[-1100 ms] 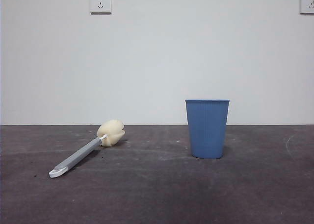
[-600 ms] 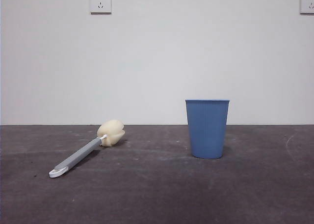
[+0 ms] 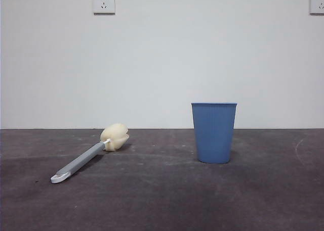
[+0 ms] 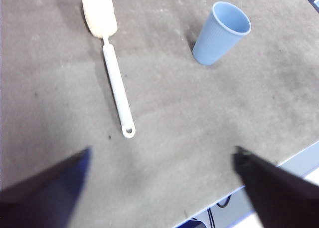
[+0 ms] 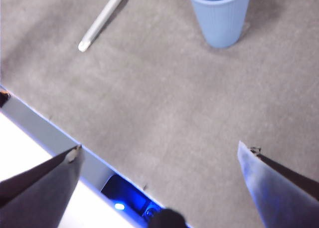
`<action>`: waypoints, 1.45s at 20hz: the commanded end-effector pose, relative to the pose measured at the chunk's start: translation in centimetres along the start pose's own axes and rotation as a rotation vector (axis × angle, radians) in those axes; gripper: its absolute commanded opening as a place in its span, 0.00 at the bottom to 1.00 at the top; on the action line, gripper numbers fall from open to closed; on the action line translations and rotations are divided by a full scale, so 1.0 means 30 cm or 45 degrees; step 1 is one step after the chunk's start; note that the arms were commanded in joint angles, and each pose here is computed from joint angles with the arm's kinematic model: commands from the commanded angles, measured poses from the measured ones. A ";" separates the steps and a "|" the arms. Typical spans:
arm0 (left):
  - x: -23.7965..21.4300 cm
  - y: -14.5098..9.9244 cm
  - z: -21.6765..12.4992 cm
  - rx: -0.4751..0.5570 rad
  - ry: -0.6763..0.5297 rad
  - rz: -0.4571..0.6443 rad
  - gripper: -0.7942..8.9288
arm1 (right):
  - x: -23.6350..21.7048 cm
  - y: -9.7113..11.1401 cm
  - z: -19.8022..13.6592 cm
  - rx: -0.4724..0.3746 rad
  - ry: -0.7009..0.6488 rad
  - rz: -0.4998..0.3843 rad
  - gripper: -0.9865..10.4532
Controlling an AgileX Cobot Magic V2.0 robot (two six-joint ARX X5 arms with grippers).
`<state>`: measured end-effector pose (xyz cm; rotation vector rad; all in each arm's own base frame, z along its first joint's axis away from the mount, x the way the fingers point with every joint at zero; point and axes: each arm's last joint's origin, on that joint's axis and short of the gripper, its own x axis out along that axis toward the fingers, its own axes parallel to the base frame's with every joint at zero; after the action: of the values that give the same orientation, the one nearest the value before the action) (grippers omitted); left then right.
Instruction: Pick up the cup brush,pick up the cup,insert the brush into the cup,clean the cup,put the cup brush back,put the cup back to the fixed position on the table
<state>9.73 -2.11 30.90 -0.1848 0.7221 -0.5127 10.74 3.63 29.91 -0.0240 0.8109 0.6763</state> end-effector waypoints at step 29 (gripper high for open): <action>0.855 0.007 0.082 0.031 0.555 0.493 0.55 | 0.017 -0.010 0.024 0.059 -0.024 -0.001 0.58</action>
<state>27.63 -14.85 18.02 0.1066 1.1409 -0.2005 11.64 3.82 29.89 0.0185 0.8138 0.6562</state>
